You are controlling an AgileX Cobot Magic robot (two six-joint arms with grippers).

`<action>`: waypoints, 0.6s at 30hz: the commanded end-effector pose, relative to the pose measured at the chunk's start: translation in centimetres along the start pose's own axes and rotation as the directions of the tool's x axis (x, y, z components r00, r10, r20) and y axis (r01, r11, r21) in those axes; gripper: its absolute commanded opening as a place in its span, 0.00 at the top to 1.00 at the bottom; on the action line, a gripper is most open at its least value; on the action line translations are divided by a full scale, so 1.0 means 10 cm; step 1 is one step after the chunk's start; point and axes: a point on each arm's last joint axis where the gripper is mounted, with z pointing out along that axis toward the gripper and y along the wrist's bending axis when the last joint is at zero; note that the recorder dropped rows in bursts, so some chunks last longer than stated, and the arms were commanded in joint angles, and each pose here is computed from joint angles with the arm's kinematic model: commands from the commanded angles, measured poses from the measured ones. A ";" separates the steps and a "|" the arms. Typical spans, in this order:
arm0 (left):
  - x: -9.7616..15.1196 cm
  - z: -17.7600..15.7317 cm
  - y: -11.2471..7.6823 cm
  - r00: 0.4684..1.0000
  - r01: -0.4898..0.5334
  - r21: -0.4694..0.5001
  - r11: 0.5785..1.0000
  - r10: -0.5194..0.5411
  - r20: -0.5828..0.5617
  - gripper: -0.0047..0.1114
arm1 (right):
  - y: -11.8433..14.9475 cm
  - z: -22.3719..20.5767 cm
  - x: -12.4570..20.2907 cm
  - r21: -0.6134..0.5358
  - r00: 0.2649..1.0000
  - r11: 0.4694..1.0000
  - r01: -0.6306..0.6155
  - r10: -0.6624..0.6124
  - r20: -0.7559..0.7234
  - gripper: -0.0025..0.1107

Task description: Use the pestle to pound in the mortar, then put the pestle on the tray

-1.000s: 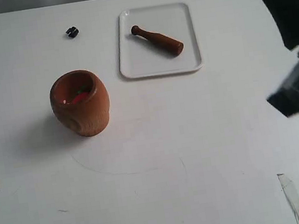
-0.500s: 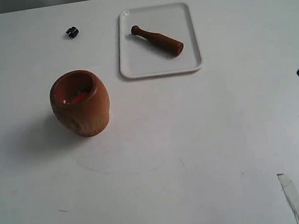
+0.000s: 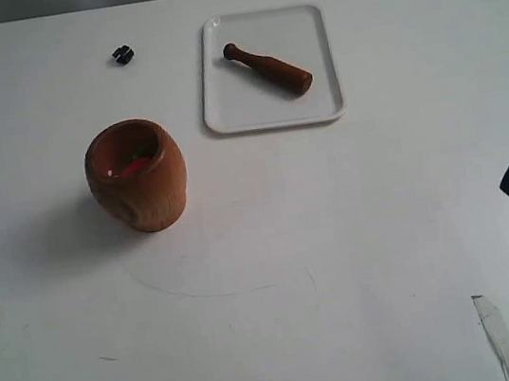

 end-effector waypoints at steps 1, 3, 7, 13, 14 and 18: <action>0.00 0.00 -0.01 1.000 0.012 0.008 1.000 -0.012 0.007 0.96 | -0.02 -0.01 0.07 0.034 0.983 0.985 -0.168 0.170 -0.065 0.98; 0.00 0.00 -0.01 1.000 0.012 0.008 1.000 -0.012 0.007 0.96 | -0.01 -0.01 0.08 0.035 0.953 0.955 -0.296 0.298 -0.063 0.98; 0.00 0.00 -0.01 1.000 0.012 0.008 1.000 -0.012 0.007 0.96 | 0.00 0.00 0.08 0.034 0.895 0.897 -0.441 0.442 -0.062 0.98; 0.00 0.00 -0.01 1.000 0.012 0.008 1.000 -0.012 0.007 0.96 | 0.00 0.00 0.08 0.032 0.897 0.899 -0.437 0.438 -0.063 0.98; 0.00 0.00 -0.01 1.000 0.012 0.008 1.000 -0.012 0.007 0.96 | 0.00 -0.01 0.08 0.031 0.928 0.930 -0.366 0.368 -0.064 0.98; 0.00 0.00 -0.01 1.000 0.012 0.008 1.000 -0.012 0.007 0.96 | -0.03 -0.02 0.17 0.047 0.983 0.997 -0.063 0.070 -0.172 0.98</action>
